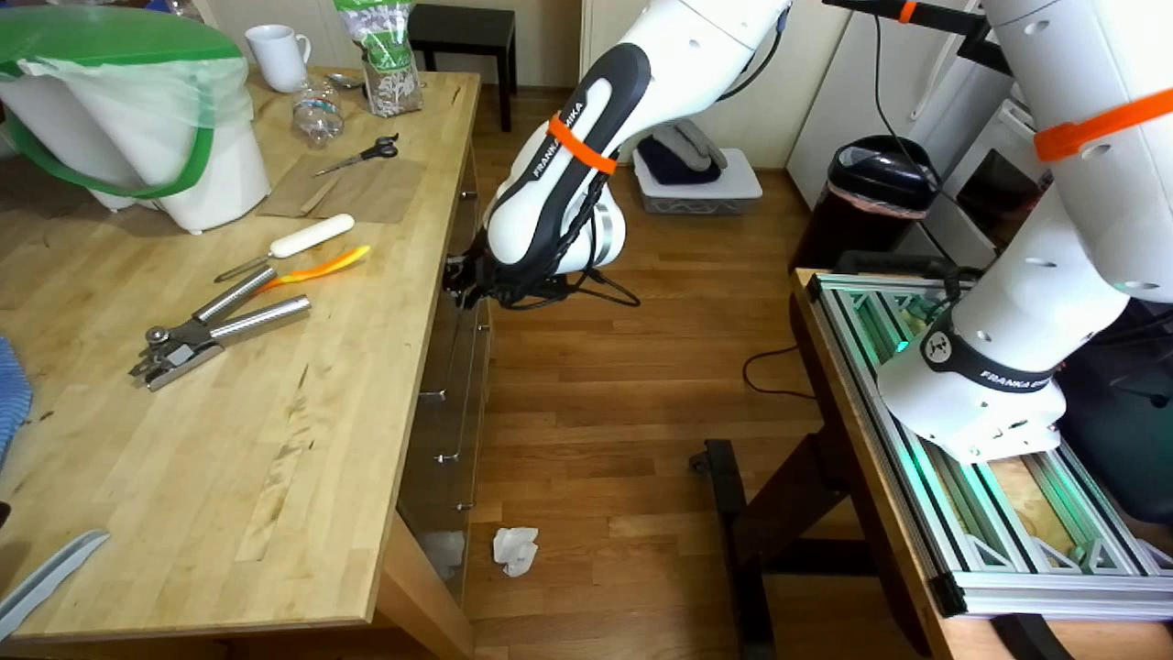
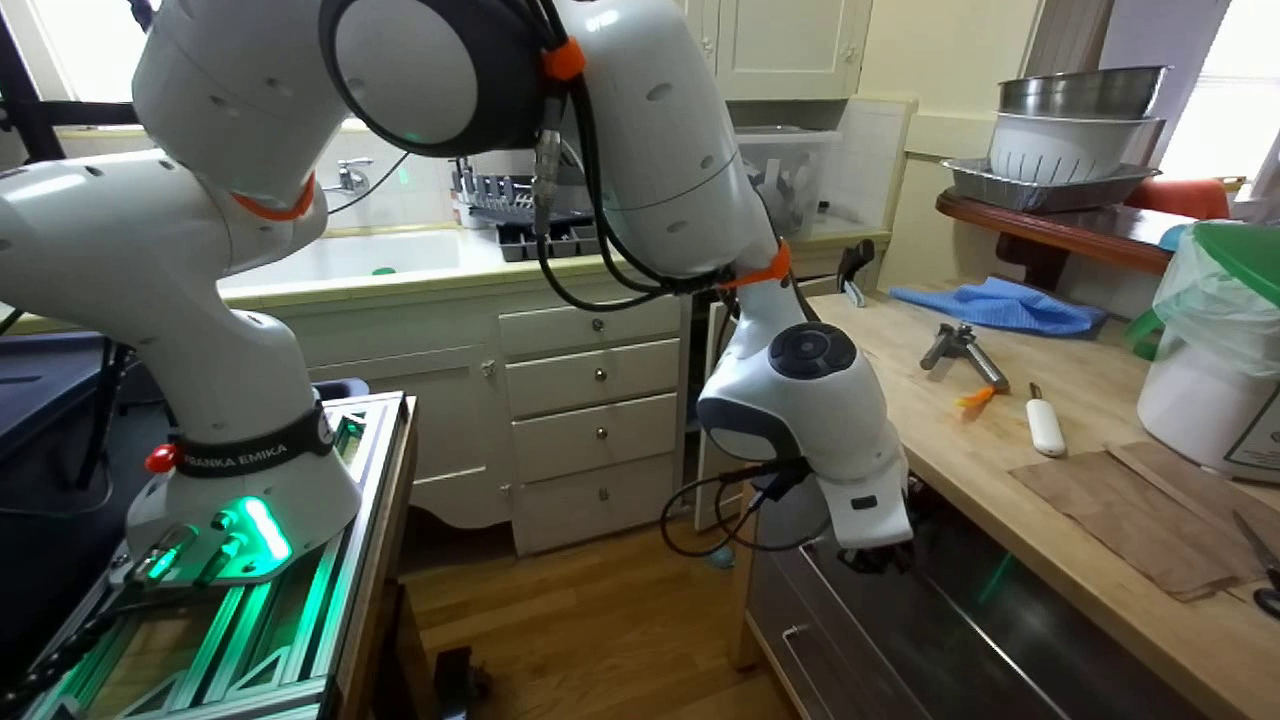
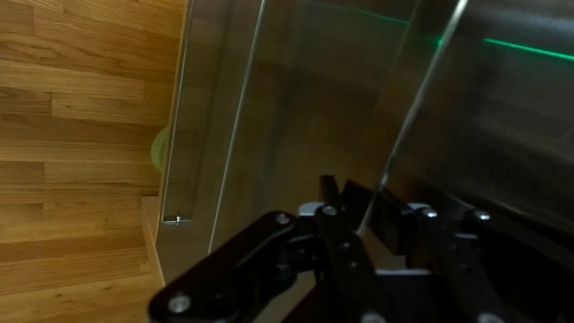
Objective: Open the topmost silver drawer.
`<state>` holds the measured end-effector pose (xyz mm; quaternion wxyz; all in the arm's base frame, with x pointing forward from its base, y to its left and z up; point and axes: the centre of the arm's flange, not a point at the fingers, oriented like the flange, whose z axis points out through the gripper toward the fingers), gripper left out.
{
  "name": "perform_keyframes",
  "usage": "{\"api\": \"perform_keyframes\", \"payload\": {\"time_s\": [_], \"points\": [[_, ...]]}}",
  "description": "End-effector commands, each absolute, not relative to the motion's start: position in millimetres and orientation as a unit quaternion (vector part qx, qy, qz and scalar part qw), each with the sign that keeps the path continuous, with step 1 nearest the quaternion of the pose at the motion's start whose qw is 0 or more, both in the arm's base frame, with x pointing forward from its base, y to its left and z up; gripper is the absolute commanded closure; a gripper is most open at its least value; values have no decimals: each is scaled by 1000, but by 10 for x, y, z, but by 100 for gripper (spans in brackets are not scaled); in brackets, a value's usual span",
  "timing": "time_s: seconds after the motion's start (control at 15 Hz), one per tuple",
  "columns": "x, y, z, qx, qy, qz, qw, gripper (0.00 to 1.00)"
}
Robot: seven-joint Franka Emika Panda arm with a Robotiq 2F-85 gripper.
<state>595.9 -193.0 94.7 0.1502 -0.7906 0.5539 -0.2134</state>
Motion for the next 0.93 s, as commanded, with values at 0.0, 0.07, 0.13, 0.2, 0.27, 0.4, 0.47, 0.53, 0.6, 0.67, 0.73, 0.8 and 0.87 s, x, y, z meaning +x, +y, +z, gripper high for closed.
{"api": "perform_keyframes", "payload": {"time_s": [0.0,0.07,0.13,0.2,0.27,0.4,0.47,0.53,0.6,0.67,0.73,0.8,0.87], "points": [[5498,-1917,1142,-788,574,-181,130,95],[5429,-1917,1193,-783,581,-176,133,95],[5362,-1929,1218,-779,589,-174,131,96],[5263,-1933,1264,-776,592,-170,132,95],[5158,-1941,1305,-775,595,-168,132,96],[4941,-1971,1362,-775,596,-163,129,96],[4825,-1979,1379,-776,597,-160,129,96],[4714,-1987,1425,-776,596,-161,126,96],[4615,-1987,1451,-776,596,-162,124,96],[4525,-1989,1458,-775,598,-165,120,96],[4463,-1997,1480,-775,601,-158,117,96],[4423,-2017,1476,-774,603,-155,114,96],[4620,-2026,1117,-766,614,-150,118,83]]}}
